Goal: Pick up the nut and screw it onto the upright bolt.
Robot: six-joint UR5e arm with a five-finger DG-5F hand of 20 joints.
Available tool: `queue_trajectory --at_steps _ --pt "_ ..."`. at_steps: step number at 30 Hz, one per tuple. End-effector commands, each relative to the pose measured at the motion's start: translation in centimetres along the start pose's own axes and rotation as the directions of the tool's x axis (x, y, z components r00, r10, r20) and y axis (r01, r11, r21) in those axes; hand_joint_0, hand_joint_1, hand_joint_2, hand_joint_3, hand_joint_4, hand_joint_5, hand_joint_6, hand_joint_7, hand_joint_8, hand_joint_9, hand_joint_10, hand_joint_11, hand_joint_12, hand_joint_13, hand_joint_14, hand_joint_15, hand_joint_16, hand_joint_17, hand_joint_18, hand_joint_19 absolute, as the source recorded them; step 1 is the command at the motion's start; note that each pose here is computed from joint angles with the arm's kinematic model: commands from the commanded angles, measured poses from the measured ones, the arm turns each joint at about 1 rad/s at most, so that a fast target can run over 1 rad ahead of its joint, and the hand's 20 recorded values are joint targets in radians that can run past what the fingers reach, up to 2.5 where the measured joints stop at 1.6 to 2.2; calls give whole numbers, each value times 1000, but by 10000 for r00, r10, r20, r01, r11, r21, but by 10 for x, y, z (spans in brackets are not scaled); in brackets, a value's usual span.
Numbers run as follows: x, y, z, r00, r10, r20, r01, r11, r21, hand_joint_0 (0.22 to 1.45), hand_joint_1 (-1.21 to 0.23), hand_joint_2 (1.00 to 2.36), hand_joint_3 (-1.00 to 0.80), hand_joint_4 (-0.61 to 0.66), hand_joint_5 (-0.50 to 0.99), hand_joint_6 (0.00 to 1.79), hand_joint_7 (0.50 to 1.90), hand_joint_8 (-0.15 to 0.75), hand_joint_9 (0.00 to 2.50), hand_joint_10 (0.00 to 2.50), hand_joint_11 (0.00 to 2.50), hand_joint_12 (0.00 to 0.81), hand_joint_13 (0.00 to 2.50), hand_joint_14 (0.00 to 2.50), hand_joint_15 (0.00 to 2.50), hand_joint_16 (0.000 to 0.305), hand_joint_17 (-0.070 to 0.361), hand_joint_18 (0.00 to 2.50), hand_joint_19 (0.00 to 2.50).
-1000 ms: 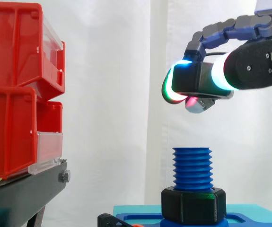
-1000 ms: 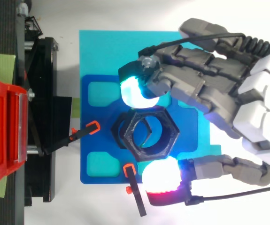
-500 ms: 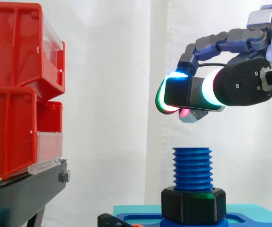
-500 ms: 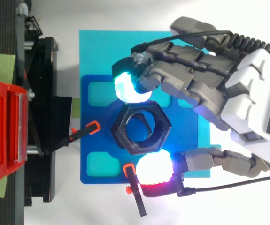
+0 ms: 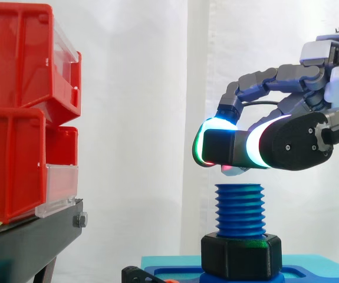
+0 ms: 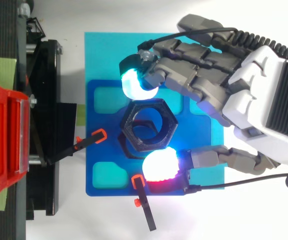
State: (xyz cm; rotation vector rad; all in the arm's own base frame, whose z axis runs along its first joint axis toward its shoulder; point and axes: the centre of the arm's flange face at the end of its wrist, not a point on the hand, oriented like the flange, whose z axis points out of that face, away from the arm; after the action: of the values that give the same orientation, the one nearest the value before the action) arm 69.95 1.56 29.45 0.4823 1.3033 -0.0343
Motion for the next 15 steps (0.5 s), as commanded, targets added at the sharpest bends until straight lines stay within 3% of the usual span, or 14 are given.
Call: queue_trajectory --at_steps 1,15 --pt "1 0 -1 10000 -31 -37 31 10000 -7 556 -673 1000 -500 206 -135 500 1268 276 751 8 261 326 598 2 80 40 90 568 238" --pt "7 0 -2 9998 -113 -157 113 9999 -47 556 -670 1000 -500 207 -136 500 1263 274 758 7 257 327 607 3 89 40 90 571 237"
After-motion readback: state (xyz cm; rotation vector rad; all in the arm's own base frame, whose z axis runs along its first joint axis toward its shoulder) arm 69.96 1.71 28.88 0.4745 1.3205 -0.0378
